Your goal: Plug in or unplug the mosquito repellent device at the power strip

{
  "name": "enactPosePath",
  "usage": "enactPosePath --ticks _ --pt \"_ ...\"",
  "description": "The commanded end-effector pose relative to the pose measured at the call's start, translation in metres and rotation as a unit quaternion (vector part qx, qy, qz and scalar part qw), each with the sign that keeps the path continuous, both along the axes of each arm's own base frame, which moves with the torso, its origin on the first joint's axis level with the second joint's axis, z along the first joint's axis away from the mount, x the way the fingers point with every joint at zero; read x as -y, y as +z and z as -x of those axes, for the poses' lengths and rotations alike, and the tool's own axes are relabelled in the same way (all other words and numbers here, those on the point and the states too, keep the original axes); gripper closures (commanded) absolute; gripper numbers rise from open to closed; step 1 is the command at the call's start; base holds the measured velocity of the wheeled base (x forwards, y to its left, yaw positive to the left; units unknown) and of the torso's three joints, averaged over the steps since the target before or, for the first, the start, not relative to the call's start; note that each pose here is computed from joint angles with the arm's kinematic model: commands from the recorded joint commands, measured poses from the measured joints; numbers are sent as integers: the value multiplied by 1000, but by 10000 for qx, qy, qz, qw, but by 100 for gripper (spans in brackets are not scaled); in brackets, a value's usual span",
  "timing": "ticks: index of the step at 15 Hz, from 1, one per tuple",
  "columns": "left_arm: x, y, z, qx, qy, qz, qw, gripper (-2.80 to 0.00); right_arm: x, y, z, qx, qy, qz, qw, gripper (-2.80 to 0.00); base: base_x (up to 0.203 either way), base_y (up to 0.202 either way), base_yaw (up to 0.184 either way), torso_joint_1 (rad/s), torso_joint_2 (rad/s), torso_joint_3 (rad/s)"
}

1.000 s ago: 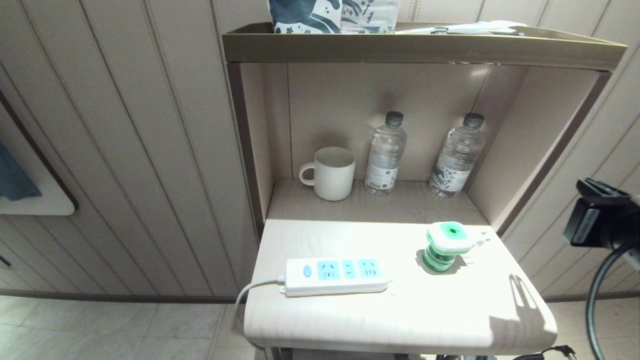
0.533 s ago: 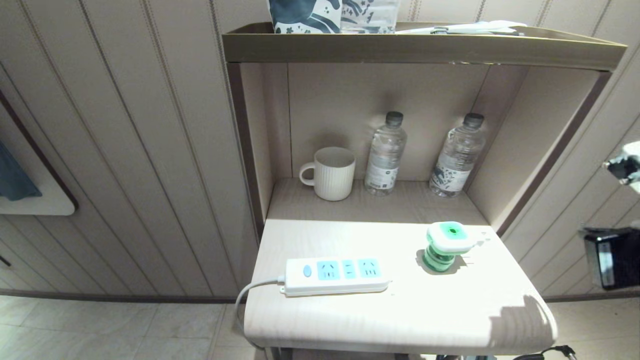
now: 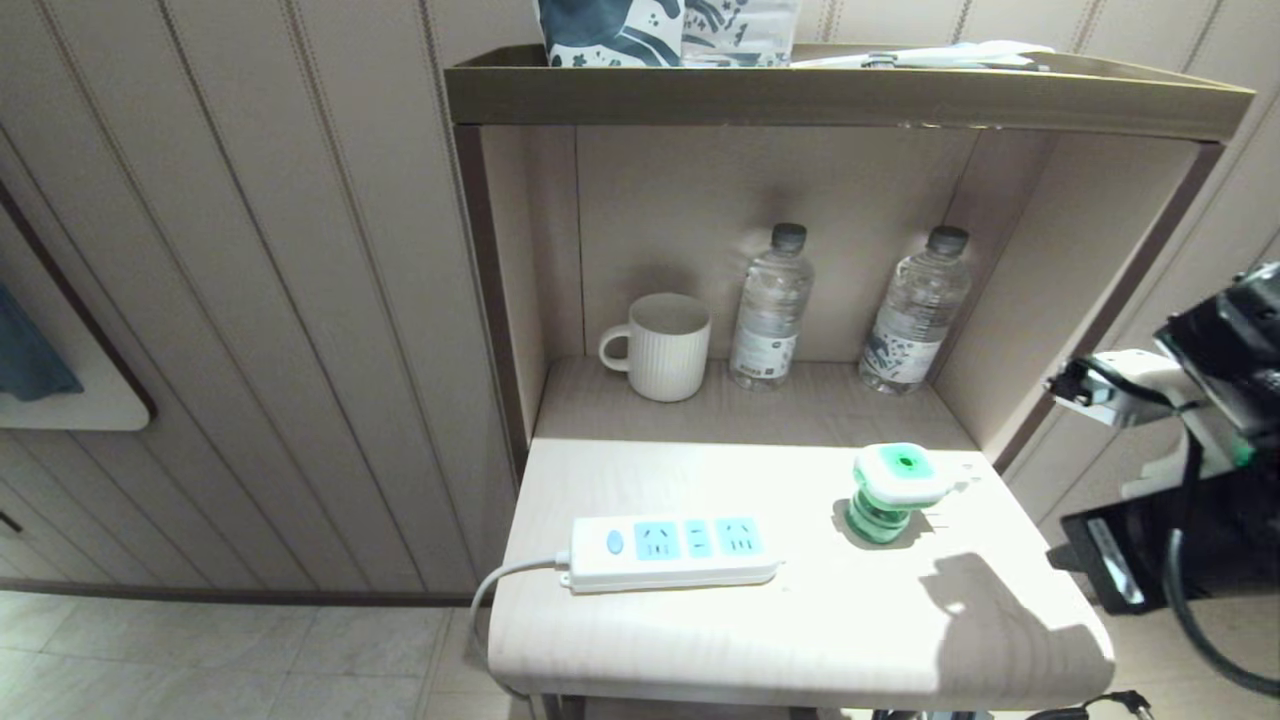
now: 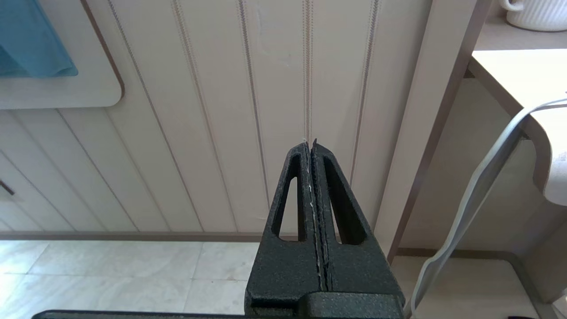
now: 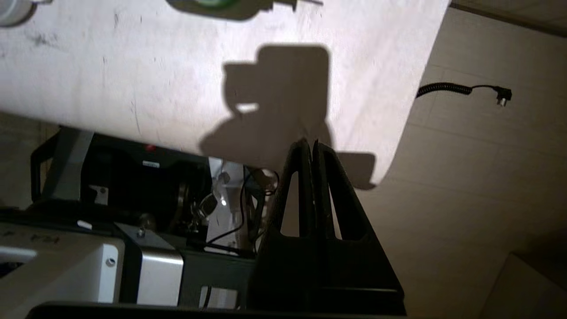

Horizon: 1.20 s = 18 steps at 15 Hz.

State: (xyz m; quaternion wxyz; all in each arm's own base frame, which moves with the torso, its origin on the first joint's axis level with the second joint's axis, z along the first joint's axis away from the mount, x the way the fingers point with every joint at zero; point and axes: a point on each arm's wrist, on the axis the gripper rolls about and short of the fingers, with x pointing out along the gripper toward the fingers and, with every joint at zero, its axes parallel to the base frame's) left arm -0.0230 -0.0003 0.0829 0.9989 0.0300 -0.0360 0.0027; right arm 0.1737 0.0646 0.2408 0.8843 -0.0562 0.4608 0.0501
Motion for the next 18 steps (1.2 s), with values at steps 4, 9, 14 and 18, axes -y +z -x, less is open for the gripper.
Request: enactPosePath --ticks 4,9,14,18 --pt "0 0 0 8 0 -1 10000 0 -20 -19 -36 -115 84 64 9999 0 0 0 0 0 0 0" --pt "0 0 0 8 0 -1 10000 0 -23 -14 -43 55 87 8 9999 0 0 0 0 0 0 0" --pt "0 0 0 8 0 -1 10000 0 -20 -9 -44 216 -56 112 9997 0 0 0 0 0 0 0" --pt "0 0 0 8 0 -1 10000 0 -23 -9 -58 386 -164 124 9990 0 0 0 0 0 0 0"
